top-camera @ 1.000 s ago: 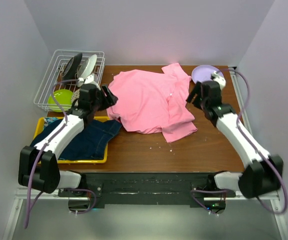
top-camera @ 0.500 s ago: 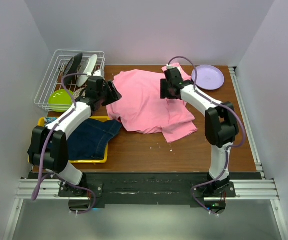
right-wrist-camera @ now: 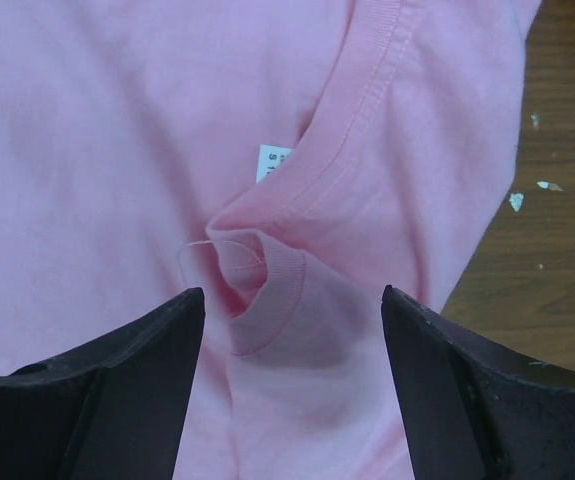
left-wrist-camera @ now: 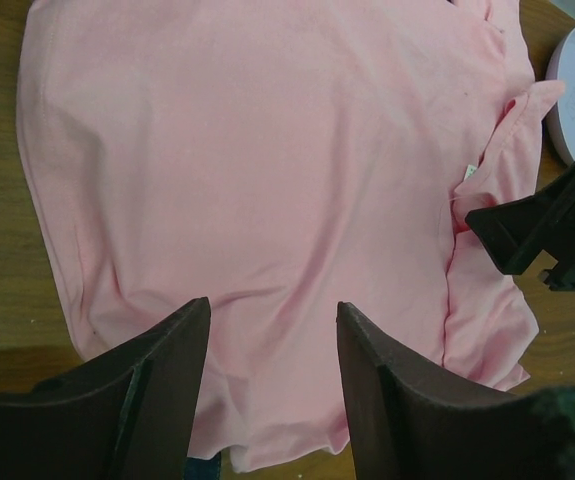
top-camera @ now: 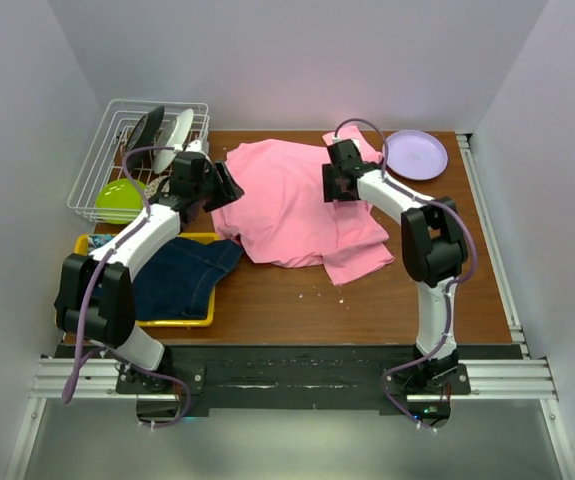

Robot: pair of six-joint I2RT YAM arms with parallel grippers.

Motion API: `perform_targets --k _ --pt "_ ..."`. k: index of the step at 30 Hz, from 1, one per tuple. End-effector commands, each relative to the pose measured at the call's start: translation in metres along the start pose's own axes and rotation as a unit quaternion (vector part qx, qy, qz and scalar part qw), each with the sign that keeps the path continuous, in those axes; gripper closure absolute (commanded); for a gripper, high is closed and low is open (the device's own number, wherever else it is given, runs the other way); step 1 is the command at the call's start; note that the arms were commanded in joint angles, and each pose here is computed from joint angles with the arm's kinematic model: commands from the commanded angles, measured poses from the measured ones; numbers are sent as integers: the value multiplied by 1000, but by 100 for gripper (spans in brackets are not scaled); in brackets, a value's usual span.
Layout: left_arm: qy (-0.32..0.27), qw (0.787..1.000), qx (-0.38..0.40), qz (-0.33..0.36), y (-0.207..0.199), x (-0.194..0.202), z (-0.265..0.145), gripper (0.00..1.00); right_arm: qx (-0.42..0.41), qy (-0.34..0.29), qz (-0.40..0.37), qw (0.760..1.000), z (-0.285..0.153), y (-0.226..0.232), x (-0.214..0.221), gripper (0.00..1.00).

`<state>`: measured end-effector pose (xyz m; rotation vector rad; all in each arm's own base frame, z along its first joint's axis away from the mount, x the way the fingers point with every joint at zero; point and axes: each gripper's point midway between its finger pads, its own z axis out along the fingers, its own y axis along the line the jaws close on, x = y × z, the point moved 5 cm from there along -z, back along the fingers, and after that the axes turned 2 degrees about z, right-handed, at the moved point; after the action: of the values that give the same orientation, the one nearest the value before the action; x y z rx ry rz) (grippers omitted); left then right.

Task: Fold and stack the mixed laundry pile
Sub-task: Flatten out the T-shirt at the center of the board.

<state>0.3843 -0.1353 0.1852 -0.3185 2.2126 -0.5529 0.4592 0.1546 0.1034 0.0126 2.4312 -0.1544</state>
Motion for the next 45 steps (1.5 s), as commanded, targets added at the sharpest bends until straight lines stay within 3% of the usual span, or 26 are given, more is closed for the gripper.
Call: perform_targets --k 1,15,21,31,36,40,45 --pt "-23 1000 14 -1 -9 -20 -4 43 -75 -41 15 996 -8 0 -29 25" --pt "-39 999 -28 8 -11 -58 58 47 -149 -25 45 987 11 0 -36 29" --pt "-28 999 -35 8 -6 -52 72 47 -162 -5 55 985 14 3 -23 40" --pt "-30 998 -48 2 2 -49 87 48 -83 23 56 995 19 -17 -5 64" --pt "-36 998 -51 2 3 -51 92 49 -34 38 72 996 9 -32 2 91" --pt "-36 997 -61 3 9 -49 103 51 43 43 99 993 -12 -57 15 100" --pt "-42 997 -62 8 12 -49 113 52 124 27 147 981 -52 -92 32 100"
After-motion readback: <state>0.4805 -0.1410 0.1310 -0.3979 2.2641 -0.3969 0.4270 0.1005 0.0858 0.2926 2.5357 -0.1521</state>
